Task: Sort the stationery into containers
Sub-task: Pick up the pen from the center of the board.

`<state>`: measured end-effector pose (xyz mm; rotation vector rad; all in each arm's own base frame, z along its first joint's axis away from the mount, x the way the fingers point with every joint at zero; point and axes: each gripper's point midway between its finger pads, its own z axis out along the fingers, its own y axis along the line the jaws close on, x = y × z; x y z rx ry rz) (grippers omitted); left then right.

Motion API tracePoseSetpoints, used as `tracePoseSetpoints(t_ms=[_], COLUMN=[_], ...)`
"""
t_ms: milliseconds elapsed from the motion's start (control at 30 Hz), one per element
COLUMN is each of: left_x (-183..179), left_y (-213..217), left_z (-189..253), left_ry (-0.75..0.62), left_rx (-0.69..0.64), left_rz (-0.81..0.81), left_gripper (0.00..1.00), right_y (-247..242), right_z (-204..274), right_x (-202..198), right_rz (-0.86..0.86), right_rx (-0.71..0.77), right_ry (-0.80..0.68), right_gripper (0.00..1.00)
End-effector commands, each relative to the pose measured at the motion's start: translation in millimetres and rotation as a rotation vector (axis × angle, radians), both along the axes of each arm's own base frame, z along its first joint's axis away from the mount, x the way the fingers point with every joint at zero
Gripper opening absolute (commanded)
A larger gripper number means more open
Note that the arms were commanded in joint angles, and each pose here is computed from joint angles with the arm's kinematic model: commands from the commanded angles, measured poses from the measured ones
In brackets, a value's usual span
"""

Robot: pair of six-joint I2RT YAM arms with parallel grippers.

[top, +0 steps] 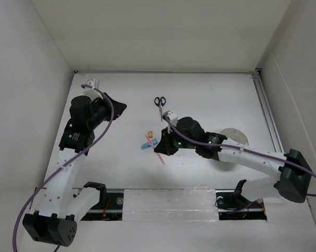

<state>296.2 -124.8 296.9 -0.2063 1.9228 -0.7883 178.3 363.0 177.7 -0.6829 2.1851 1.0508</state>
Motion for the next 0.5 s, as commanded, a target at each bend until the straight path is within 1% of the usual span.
tracePoseSetpoints(t_ms=[0, 67, 100, 133, 200, 233, 267, 333, 400, 433, 467], left_x=[-10, -14, -18, -26, -33, -40, -40, -47, -50, -53, -54], left_y=[-26, -31, -33, -38, -43, -45, -45, -46, -49, -49, -50], left_z=[58, 60, 72, 71, 75, 81, 76, 81, 71, 73, 66], left_ry=[-0.232, -0.243, -0.298, -0.305, -0.329, -0.355, -0.345, -0.366, -0.332, -0.339, -0.306], left_rx=[-0.105, -0.139, -0.157, -0.169, -0.189, -0.201, -0.201, -0.222, -0.236, -0.25, -0.285], left_rz=[-0.159, -0.185, -0.208, -0.247, -0.288, -0.317, -0.317, -0.327, -0.348, -0.349, -0.345], left_gripper=[0.0, 0.0, 0.0, 0.0, 0.0, 0.0, 0.0, 0.0, 0.0, 0.0, 0.0], right_y=[16, 17, 17, 21, 21, 21, 17, 15, 14, 13, 13], right_z=[52, 60, 75, 85, 100, 114, 111, 130, 140, 139, 148], right_x=[-17, -24, -30, -34, -39, -39, -38, -44, -49, -47, -49], right_rz=[0.001, -0.009, -0.013, 0.001, 0.013, 0.005, -0.005, 0.015, 0.035, 0.022, 0.025], right_rx=[0.233, 0.298, 0.363, 0.432, 0.505, 0.565, 0.578, 0.648, 0.691, 0.699, 0.733], right_ry=[0.04, 0.053, 0.073, 0.058, 0.046, 0.007, -0.003, -0.039, -0.07, -0.076, -0.093], right_gripper=[0.0, 0.0, 0.0, 0.0, 0.0, 0.0, 0.0, 0.0, 0.0, 0.0, 0.0])
